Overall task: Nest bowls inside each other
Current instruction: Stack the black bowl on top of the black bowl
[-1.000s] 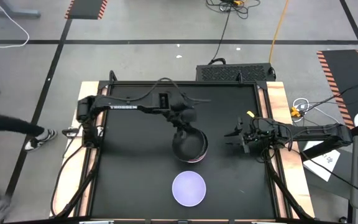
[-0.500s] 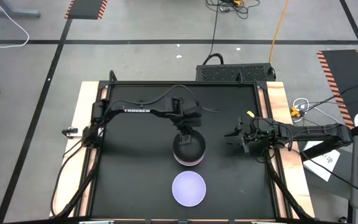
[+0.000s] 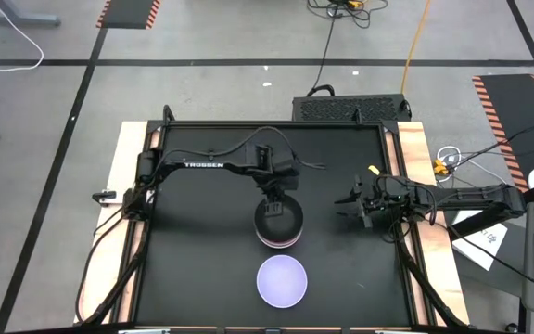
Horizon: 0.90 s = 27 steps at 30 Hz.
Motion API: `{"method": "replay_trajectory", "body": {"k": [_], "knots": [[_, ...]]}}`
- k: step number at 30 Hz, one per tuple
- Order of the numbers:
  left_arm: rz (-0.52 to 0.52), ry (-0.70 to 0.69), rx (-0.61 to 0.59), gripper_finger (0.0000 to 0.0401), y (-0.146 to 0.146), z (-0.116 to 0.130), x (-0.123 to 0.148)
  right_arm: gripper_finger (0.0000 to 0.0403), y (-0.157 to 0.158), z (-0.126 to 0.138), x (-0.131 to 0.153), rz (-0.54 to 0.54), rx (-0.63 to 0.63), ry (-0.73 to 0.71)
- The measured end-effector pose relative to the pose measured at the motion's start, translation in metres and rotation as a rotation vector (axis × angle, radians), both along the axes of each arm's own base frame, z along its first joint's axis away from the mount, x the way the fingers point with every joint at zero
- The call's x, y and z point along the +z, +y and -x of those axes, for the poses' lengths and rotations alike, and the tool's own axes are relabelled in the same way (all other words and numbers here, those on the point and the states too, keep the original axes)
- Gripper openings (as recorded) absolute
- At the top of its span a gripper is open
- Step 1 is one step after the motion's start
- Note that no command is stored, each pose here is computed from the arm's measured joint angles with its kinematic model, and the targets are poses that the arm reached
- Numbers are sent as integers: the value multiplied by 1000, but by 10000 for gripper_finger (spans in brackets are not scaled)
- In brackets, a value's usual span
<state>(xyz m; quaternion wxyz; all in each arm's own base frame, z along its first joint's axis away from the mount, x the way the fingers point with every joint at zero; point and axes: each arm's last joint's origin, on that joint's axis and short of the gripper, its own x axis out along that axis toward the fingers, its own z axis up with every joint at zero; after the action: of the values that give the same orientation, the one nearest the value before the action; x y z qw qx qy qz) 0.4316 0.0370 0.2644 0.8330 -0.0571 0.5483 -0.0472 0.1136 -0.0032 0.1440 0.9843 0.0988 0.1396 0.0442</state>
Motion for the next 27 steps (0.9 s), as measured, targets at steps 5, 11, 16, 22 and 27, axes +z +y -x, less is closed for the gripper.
{"method": "replay_trajectory", "body": {"k": [5, 11, 16, 22, 27], "knots": [[-3, -7, -12, 4, 0, -2, -2, 157, 0, 0, 0, 0, 0, -4], [33, 18, -26, 4, 2, -7, -15, 157, 0, 0, 1, 0, 0, -6], [33, 21, -31, 4, 2, -10, -20, 157, 0, 0, 1, -1, 0, -6], [15, 25, -22, 4, 1, -6, -15, 157, 0, 0, 1, -4, -1, -5], [7, 70, -16, 4, -2, -2, -15, 157, 0, 0, 1, -4, -1, -6]]}}
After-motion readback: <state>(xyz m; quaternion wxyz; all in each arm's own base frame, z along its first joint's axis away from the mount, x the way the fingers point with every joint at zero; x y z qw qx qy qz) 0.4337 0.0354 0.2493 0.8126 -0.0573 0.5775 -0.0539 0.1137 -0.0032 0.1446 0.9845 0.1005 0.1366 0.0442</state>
